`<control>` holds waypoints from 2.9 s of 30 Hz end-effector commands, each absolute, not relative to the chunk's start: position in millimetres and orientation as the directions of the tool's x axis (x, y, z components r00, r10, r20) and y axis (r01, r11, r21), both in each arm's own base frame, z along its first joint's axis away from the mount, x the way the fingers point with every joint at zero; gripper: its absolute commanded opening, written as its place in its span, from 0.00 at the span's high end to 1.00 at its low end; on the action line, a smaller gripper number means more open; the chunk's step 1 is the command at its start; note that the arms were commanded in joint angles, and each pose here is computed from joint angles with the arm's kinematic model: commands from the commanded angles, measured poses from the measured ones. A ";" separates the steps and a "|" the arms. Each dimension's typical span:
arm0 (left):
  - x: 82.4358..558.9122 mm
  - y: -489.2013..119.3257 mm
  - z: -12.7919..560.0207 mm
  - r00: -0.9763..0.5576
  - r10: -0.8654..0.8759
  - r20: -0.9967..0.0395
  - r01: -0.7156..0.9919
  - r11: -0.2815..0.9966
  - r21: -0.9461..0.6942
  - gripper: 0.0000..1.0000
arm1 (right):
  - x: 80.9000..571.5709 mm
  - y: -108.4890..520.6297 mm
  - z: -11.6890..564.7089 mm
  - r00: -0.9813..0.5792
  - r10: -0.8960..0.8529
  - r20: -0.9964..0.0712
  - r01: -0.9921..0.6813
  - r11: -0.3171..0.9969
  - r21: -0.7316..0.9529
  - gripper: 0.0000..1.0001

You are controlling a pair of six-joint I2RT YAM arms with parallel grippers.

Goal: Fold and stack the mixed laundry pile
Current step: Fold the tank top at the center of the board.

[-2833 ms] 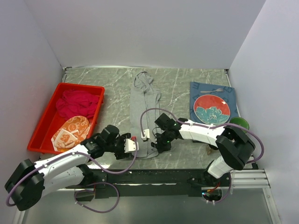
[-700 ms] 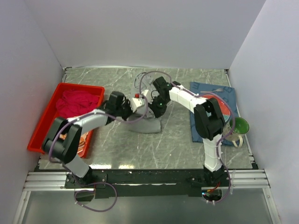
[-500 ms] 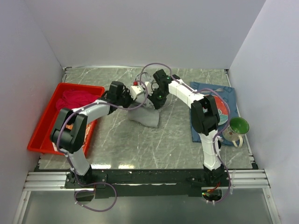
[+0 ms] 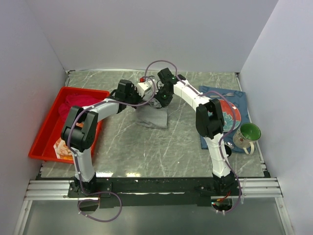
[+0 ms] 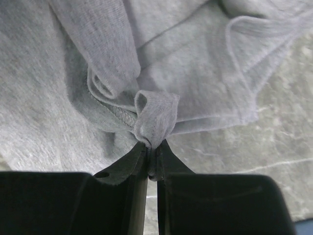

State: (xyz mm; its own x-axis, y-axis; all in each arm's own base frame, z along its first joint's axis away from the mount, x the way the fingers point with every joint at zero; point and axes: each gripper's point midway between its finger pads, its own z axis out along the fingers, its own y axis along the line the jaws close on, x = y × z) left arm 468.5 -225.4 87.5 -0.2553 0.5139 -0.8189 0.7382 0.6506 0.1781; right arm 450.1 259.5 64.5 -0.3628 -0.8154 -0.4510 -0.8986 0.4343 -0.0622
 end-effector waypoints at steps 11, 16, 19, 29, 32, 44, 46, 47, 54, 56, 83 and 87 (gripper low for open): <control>496.6 -219.9 97.8 -0.334 0.449 -0.829 0.640 0.753 0.150 0.99 | 502.6 266.5 84.4 -0.319 -0.792 -0.521 -0.854 0.478 -0.204 0.97; 503.9 -219.6 103.5 -0.345 0.420 -0.839 0.612 0.779 0.138 0.97 | 513.3 265.0 85.3 -0.315 -0.788 -0.528 -0.837 0.493 -0.236 0.92; 515.5 -215.1 110.8 -0.380 0.377 -0.844 0.547 0.828 0.124 0.82 | 522.7 265.0 93.2 -0.308 -0.782 -0.542 -0.815 0.511 -0.274 0.77; 477.7 -191.0 181.0 -0.499 0.202 -0.842 0.463 0.884 -0.062 0.29 | 501.8 255.4 156.4 -0.386 -0.589 -0.710 -0.796 0.602 -0.068 0.20; 424.7 -199.7 164.2 -0.582 0.170 -0.795 0.541 0.811 -0.223 0.30 | 440.7 256.2 157.0 -0.505 -0.476 -0.720 -0.831 0.494 0.256 0.20; 365.8 -219.3 93.7 -0.675 0.164 -0.719 0.601 0.688 -0.407 0.37 | 351.4 243.6 93.6 -0.784 -0.373 -0.496 -0.620 0.498 0.606 0.37; 369.8 -219.8 84.0 -0.683 0.173 -0.710 0.598 0.691 -0.406 0.38 | 349.8 242.7 88.4 -0.794 -0.372 -0.482 -0.608 0.506 0.611 0.37; 370.9 -220.4 81.6 -0.685 0.176 -0.707 0.598 0.690 -0.408 0.38 | 349.1 242.3 85.9 -0.797 -0.373 -0.475 -0.604 0.509 0.613 0.37; 381.9 -228.2 69.3 -0.680 0.192 -0.708 0.607 0.688 -0.397 0.41 | 350.2 243.4 75.1 -0.816 -0.370 -0.443 -0.578 0.516 0.632 0.38; 383.4 -230.5 64.4 -0.687 0.198 -0.700 0.607 0.686 -0.402 0.44 | 350.6 243.5 72.4 -0.818 -0.374 -0.437 -0.575 0.520 0.632 0.38; 366.7 -233.8 45.0 -0.735 0.260 -0.626 0.594 0.691 -0.410 0.98 | 362.4 246.1 44.1 -0.854 -0.384 -0.352 -0.519 0.575 0.633 0.58; 352.5 -232.4 56.3 -0.742 0.241 -0.625 0.587 0.683 -0.434 0.99 | 364.0 240.2 37.2 -0.858 -0.387 -0.338 -0.513 0.614 0.600 0.57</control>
State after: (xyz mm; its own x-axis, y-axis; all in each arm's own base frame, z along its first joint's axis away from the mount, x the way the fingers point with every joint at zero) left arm 369.5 -229.1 30.8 -0.7540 0.2526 -0.6064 0.5687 0.7130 -0.4101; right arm 354.1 240.0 33.7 -0.8628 -0.3861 -0.3263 -0.5025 0.5846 0.6370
